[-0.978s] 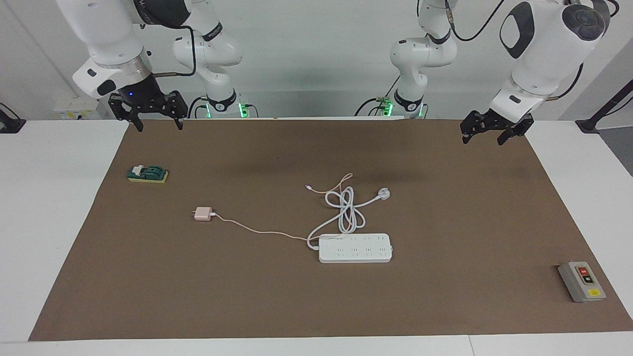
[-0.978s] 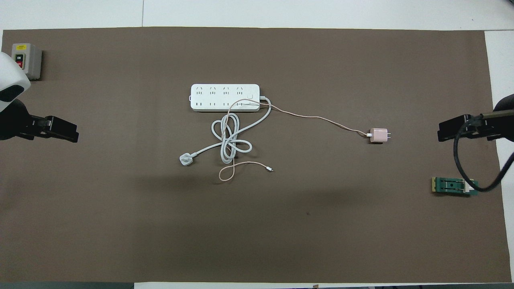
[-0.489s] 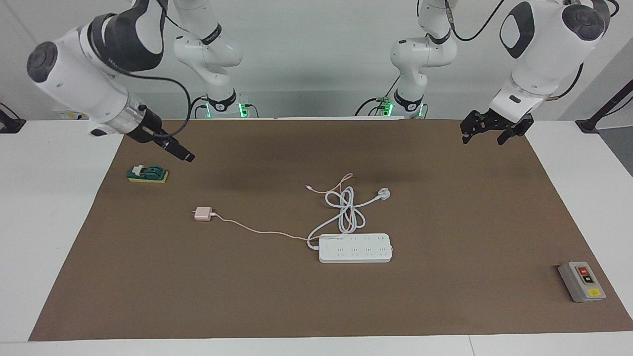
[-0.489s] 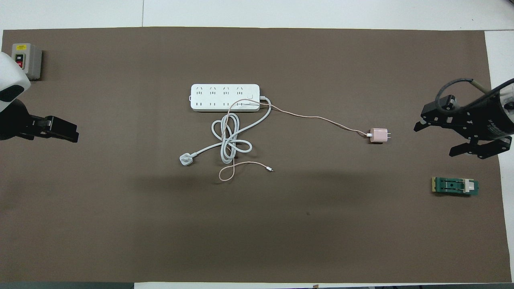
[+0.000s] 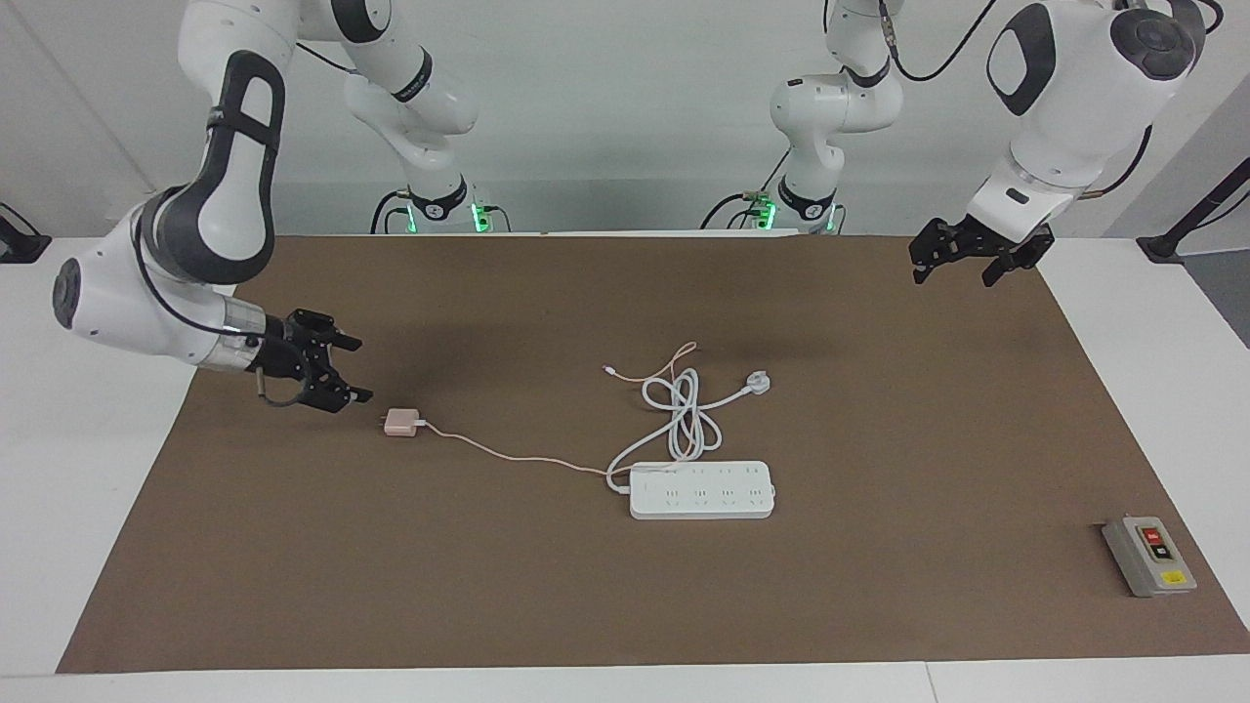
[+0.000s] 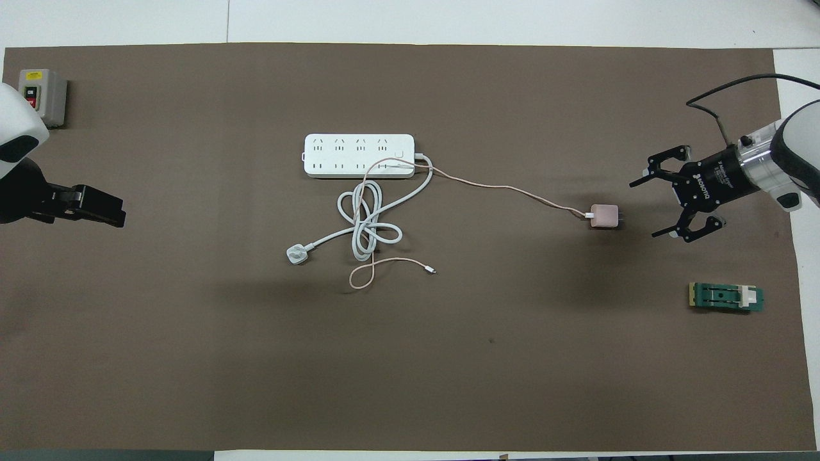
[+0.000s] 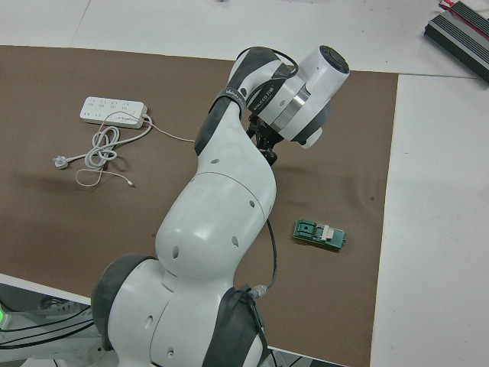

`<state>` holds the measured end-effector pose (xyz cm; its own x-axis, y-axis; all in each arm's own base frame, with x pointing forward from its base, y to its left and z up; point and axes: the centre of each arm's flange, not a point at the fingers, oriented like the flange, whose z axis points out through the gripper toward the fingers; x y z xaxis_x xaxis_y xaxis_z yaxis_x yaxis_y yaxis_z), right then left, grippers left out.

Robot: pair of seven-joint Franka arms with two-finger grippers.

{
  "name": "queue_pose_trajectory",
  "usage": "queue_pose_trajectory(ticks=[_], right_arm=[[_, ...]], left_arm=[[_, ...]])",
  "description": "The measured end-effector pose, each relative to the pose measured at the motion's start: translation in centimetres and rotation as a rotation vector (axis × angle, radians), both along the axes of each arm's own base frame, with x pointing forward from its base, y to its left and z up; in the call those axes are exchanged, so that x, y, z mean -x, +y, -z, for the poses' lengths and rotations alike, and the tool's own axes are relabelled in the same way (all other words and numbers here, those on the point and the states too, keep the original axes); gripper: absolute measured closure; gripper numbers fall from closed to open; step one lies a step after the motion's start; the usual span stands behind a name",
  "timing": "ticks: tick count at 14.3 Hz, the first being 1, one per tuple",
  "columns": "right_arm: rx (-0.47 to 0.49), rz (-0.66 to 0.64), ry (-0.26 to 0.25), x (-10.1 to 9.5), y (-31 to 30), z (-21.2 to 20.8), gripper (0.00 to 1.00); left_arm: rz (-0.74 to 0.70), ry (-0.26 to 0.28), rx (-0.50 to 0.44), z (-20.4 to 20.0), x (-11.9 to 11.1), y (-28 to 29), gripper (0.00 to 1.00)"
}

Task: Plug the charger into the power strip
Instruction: 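Move the right gripper toward the pink charger block, then close the right gripper around the pink charger block, then lift the charger and carry it to the power strip with the right gripper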

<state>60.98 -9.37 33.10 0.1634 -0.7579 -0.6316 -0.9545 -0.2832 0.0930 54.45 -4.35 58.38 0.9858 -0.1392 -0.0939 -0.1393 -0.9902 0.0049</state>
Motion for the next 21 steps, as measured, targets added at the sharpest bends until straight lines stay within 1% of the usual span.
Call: queue_pose_trajectory(ticks=[1, 2, 4, 6, 8, 10, 13, 15, 16, 18, 21], right_arm=[[-0.014, 0.014, 0.015, -0.2, 0.0, 1.6, 0.0], [-0.017, 0.031, 0.016, -0.4, -0.1, 2.7, 0.0], [-0.029, 0.085, -0.008, -0.7, 0.2, 4.6, 0.0], [-0.057, 0.118, -0.024, -0.4, 0.9, 6.5, 0.0], [-0.075, 0.131, -0.031, -0.2, 1.2, 7.1, 0.0], [-0.07, 0.128, -0.049, -0.1, 1.1, 7.4, 0.0], [-0.064, 0.115, -0.073, 0.6, 0.9, 8.7, 0.0], [-0.071, 0.115, -0.081, 0.8, 0.9, 9.0, 0.21], [-0.073, 0.11, -0.09, 0.8, 0.9, 8.7, 0.33], [-0.078, 0.097, -0.097, 0.9, 0.9, 8.5, 0.53], [-0.08, 0.077, -0.103, 0.7, 1.9, 8.4, 0.53]], left_arm=[[0.0, 0.0, 0.0, 0.0, 0.0, 0.0, 0.0], [0.0, 0.0, 0.0, 0.0, 0.0, 0.0, 0.0], [0.0, 0.0, 0.0, 0.0, 0.0, 0.0, 0.0], [0.0, 0.0, 0.0, 0.0, 0.0, 0.0, 0.0], [0.0, 0.0, 0.0, 0.0, 0.0, 0.0, 0.0], [0.0, 0.0, 0.0, 0.0, 0.0, 0.0, 0.0], [0.0, 0.0, 0.0, 0.0, 0.0, 0.0, 0.0], [0.0, 0.0, 0.0, 0.0, 0.0, 0.0, 0.0], [0.0, 0.0, 0.0, 0.0, 0.0, 0.0, 0.0], [0.0, 0.0, 0.0, 0.0, 0.0, 0.0, 0.0], [0.0, 0.0, 0.0, 0.0, 0.0, 0.0, 0.0]])
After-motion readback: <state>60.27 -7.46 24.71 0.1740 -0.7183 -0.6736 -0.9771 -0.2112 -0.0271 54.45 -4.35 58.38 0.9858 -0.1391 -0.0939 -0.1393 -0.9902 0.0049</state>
